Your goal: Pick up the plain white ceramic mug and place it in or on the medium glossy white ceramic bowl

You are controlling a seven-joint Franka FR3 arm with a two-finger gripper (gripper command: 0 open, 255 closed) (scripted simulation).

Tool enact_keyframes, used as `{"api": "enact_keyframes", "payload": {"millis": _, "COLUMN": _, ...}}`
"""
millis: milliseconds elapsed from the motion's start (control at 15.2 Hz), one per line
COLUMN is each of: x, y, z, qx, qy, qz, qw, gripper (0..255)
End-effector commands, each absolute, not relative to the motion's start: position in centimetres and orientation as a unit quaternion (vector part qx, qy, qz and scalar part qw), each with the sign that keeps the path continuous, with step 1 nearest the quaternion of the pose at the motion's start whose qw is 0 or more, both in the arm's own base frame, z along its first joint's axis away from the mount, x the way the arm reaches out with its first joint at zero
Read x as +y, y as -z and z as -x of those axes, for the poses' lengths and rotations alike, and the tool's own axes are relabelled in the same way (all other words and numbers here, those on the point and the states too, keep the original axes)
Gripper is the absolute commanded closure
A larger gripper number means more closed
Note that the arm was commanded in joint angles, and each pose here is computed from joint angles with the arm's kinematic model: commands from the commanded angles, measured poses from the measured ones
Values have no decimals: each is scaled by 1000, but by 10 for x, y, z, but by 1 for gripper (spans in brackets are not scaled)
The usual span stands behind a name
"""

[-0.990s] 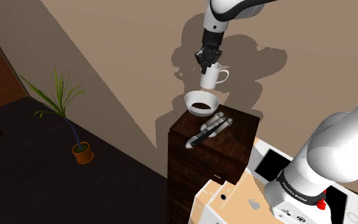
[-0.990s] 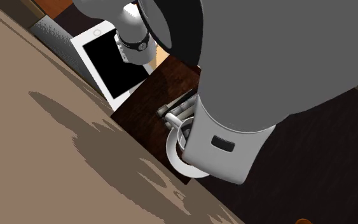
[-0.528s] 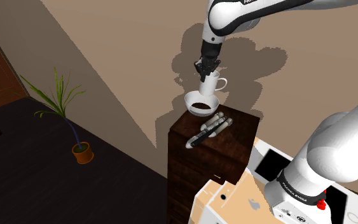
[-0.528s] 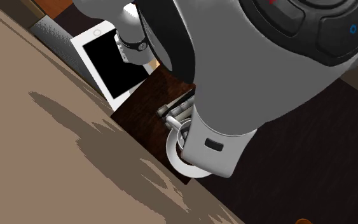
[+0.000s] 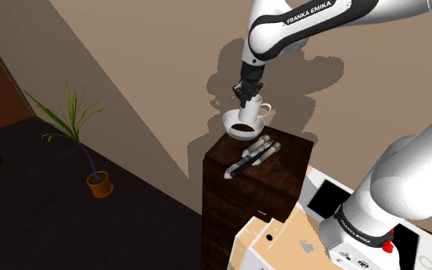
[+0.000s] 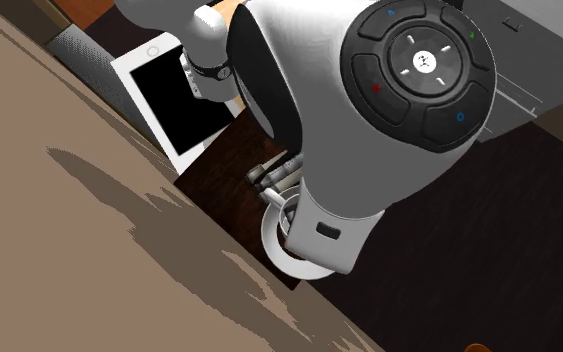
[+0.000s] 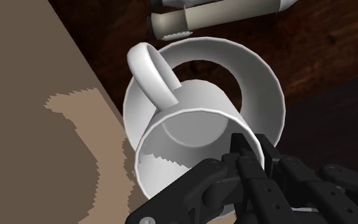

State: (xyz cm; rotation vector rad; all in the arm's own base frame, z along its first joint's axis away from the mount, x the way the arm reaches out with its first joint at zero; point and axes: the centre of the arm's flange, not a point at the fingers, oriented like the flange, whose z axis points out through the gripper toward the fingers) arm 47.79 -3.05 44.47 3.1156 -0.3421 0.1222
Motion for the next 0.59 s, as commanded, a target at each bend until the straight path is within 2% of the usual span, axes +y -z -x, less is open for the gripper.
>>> {"api": "enact_keyframes", "payload": {"millis": 0, "x": -31, "y": -442, "z": -478, "qx": -109, "qy": -39, "qz": -993, "qw": 2, "gripper": 255}}
{"api": "enact_keyframes", "payload": {"millis": 330, "x": -31, "y": -442, "z": -478, "qx": -109, "qy": -39, "qz": -993, "qw": 2, "gripper": 255}}
{"api": "enact_keyframes", "payload": {"millis": 396, "x": -31, "y": -442, "z": -478, "qx": -109, "qy": -39, "qz": -993, "qw": 2, "gripper": 0}}
{"api": "enact_keyframes", "payload": {"millis": 528, "x": -31, "y": -442, "z": -478, "qx": -109, "qy": -39, "qz": -993, "qw": 2, "gripper": 0}}
